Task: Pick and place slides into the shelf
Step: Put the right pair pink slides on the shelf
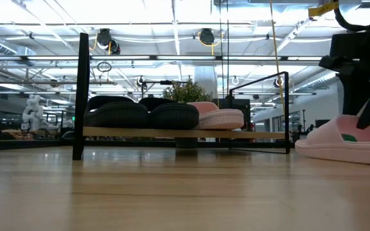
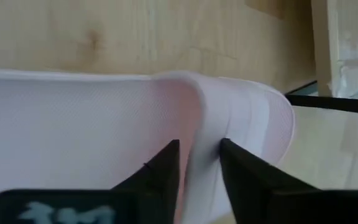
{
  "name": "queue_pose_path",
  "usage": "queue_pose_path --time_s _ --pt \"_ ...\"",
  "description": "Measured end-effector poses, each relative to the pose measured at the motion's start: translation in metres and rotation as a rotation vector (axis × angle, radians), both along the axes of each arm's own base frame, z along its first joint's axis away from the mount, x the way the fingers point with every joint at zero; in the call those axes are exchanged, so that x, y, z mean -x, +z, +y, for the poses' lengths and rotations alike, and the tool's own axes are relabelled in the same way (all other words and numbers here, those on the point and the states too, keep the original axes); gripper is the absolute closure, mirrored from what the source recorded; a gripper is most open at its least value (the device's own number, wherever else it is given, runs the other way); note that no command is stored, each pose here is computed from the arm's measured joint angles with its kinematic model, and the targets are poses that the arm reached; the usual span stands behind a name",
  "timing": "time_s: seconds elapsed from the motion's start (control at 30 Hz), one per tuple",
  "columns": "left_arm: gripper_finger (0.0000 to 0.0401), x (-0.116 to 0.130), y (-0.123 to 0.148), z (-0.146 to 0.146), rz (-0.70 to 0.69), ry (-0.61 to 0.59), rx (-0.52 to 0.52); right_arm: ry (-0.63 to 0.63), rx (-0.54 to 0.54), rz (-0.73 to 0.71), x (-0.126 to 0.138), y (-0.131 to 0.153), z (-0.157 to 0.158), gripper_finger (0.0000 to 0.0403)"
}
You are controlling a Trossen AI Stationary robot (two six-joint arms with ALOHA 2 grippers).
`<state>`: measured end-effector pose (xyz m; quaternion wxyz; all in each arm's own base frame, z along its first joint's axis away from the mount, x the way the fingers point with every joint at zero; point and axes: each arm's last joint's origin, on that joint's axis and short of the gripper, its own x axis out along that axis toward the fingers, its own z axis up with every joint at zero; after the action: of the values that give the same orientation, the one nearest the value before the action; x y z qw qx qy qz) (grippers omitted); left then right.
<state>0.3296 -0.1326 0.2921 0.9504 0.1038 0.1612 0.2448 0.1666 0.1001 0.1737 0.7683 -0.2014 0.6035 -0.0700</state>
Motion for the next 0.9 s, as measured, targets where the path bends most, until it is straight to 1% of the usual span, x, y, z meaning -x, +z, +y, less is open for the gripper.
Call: queue_pose_path --time_s 0.13,0.2,0.33,0.57,0.7,0.9 --pt "0.0281 0.000 0.000 0.000 -0.001 0.000 0.001 -0.035 -0.012 -0.011 0.001 -0.003 -0.001 0.0373" --pt "0.0281 0.000 0.000 0.000 -0.001 0.000 0.001 -0.060 -0.016 -0.017 0.001 -0.005 -0.003 0.0392" --pt "0.0281 0.000 0.000 0.000 -0.003 0.001 0.005 -0.100 -0.026 -0.028 0.002 -0.006 -0.003 0.0393" --pt "0.0281 0.000 0.000 0.000 -0.004 0.001 0.007 -0.100 -0.039 -0.032 -0.001 -0.001 -0.001 0.0399" --pt "0.0281 0.000 0.000 0.000 -0.003 0.001 0.007 -0.058 -0.057 -0.044 -0.006 0.012 0.006 0.0401" --pt "0.0281 0.000 0.000 0.000 0.000 0.000 0.001 0.041 -0.143 -0.111 -0.015 0.045 0.029 0.0402"
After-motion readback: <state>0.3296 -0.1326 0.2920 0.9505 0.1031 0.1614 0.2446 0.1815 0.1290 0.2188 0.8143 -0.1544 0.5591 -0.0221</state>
